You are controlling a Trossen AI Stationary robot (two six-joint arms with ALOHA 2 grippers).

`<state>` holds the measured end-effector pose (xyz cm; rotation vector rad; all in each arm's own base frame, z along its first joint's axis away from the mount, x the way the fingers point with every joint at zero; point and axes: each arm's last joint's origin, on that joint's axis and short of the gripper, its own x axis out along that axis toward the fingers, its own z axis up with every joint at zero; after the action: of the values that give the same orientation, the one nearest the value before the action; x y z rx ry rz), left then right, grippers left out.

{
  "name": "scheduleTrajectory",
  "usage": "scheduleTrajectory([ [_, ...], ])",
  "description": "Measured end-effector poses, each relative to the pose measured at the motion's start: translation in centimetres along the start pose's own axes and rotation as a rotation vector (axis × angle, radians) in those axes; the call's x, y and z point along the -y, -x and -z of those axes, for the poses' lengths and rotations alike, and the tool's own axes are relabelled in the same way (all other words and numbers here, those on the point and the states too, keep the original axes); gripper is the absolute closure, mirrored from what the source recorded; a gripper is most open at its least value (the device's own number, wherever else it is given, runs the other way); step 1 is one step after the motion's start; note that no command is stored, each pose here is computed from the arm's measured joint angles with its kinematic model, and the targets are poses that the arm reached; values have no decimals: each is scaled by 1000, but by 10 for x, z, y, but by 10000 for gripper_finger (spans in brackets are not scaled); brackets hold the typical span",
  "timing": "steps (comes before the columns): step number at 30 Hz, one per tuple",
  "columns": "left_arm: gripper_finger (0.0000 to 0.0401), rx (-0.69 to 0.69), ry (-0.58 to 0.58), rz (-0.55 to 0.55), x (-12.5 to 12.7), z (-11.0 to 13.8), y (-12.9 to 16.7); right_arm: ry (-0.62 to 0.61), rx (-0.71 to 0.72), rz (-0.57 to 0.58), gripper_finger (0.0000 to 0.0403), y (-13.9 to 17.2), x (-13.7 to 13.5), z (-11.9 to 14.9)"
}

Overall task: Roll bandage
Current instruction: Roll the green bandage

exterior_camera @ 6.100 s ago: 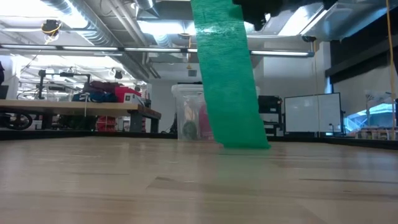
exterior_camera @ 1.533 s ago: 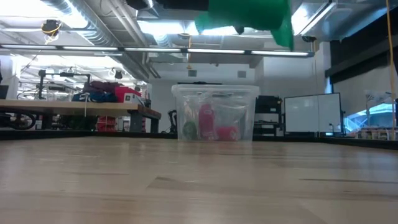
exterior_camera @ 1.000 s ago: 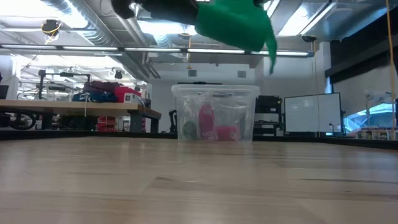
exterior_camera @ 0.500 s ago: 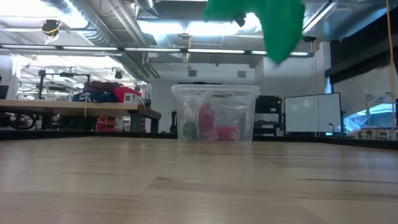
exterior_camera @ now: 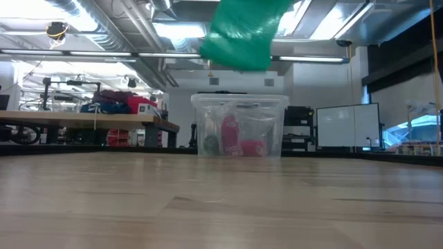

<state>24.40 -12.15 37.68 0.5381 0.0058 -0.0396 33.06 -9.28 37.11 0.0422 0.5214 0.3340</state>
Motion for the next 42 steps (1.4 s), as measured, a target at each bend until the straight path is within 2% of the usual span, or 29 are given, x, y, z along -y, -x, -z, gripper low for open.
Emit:
scheduleTrajectory([
  [6, 384, 39, 21, -29, -13, -7, 13, 8, 20, -85, 228, -8, -3, -1],
  [9, 384, 39, 28, -43, -18, -7, 14, 5, 16, -84, 178, -7, -3, 0],
  [14, 384, 12, 28, -70, -25, -2, 11, 15, 32, -49, 127, 7, -5, -12],
  [19, 384, -17, 35, -95, -32, 4, 7, 54, 74, 12, 112, 24, -11, -34],
  [21, 384, -23, 39, -105, -34, 6, 7, 32, 75, 14, 112, 28, -13, -38],
  [23, 384, -27, 41, -116, -37, 7, 6, -50, 43, -31, 111, 31, -16, -36],
  [27, 384, -41, 40, -129, -40, 10, 4, -208, -105, -200, 111, 30, -24, -18],
  [31, 384, -70, 37, -135, -43, 14, 3, -241, -190, -213, 111, 33, -28, -9],
  [33, 384, -79, 39, -140, -44, 16, 2, -205, -161, -145, 111, 37, -26, -13],
  [36, 384, -99, 48, -149, -47, 19, 0, -175, -113, 68, 111, 42, -22, -22],
  [38, 384, -107, 56, -156, -48, 20, 0, -155, -89, 110, 111, 42, -22, -25],
  [40, 384, -110, 62, -159, -49, 21, -1, -178, -65, 73, 111, 42, -22, -27],
  [42, 384, -109, 56, -158, -49, 21, -1, -255, -88, -102, 111, 42, -28, -23],
])
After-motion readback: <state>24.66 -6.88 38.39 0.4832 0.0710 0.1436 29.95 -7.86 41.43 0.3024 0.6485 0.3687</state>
